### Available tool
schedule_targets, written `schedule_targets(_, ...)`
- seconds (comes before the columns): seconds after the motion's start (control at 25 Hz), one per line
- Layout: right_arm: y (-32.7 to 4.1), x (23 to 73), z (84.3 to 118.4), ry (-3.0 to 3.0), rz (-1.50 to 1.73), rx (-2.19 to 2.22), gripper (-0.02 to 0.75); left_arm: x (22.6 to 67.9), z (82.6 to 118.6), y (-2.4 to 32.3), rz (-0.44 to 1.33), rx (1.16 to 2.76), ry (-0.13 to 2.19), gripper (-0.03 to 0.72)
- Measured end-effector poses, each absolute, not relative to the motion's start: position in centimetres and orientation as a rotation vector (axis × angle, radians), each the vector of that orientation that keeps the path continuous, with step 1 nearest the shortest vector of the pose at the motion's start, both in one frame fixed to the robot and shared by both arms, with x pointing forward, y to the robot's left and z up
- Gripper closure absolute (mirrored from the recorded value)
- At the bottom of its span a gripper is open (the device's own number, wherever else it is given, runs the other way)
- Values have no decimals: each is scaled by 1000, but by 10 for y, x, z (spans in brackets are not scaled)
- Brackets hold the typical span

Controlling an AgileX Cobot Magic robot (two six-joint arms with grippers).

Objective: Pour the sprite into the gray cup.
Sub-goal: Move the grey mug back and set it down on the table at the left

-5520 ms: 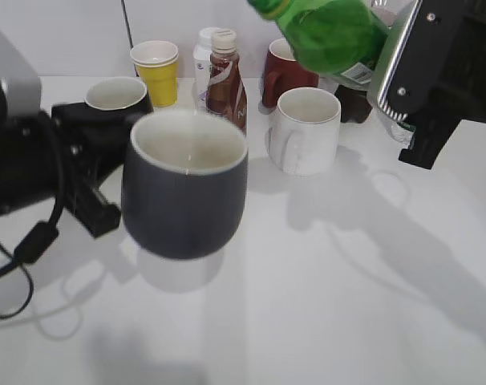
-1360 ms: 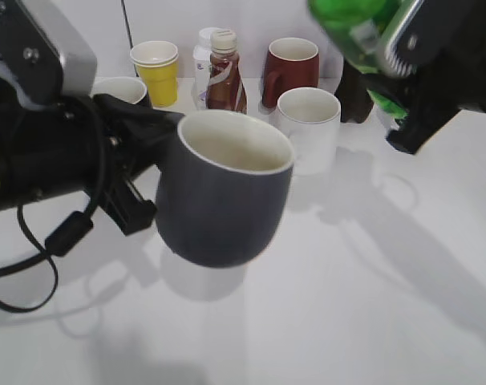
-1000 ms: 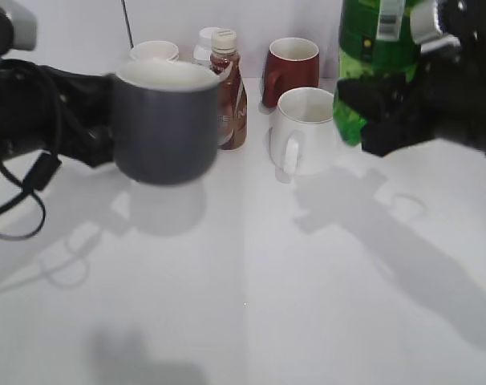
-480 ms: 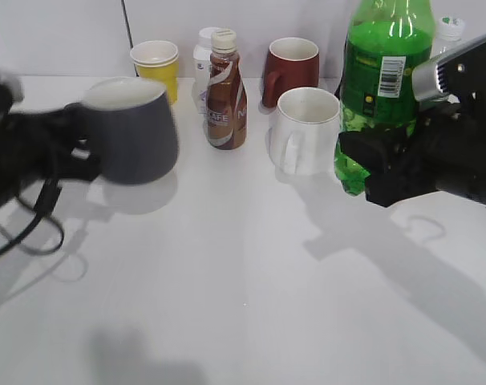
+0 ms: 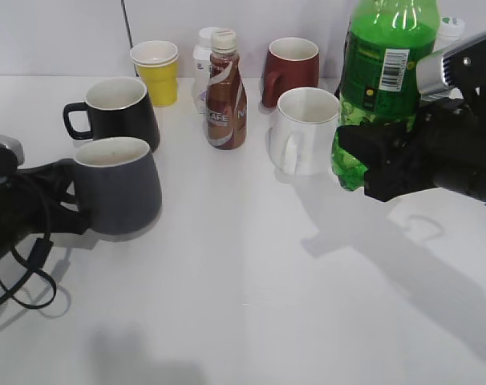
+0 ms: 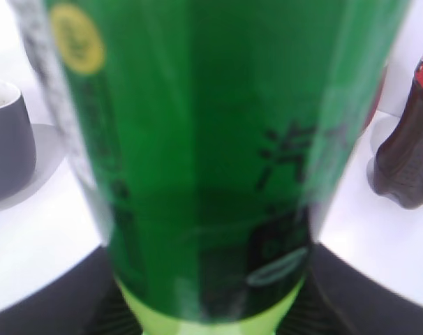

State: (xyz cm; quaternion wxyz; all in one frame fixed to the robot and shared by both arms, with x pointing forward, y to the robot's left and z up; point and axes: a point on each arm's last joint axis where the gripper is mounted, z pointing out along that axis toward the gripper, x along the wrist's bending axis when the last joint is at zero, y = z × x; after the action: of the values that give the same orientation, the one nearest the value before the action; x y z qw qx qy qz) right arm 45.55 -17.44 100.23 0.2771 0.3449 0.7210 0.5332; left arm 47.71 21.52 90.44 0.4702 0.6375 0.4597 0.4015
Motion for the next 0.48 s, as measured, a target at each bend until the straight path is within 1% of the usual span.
schedule_targets(0.12, -174, 456, 1002, 1934, 1436, 931, 400, 477, 900, 213, 972, 1581, 1105, 641)
schedule_targets(0.48, -174, 456, 1003, 1931, 1442, 935, 400, 478, 899, 213, 976, 1574, 1096, 637)
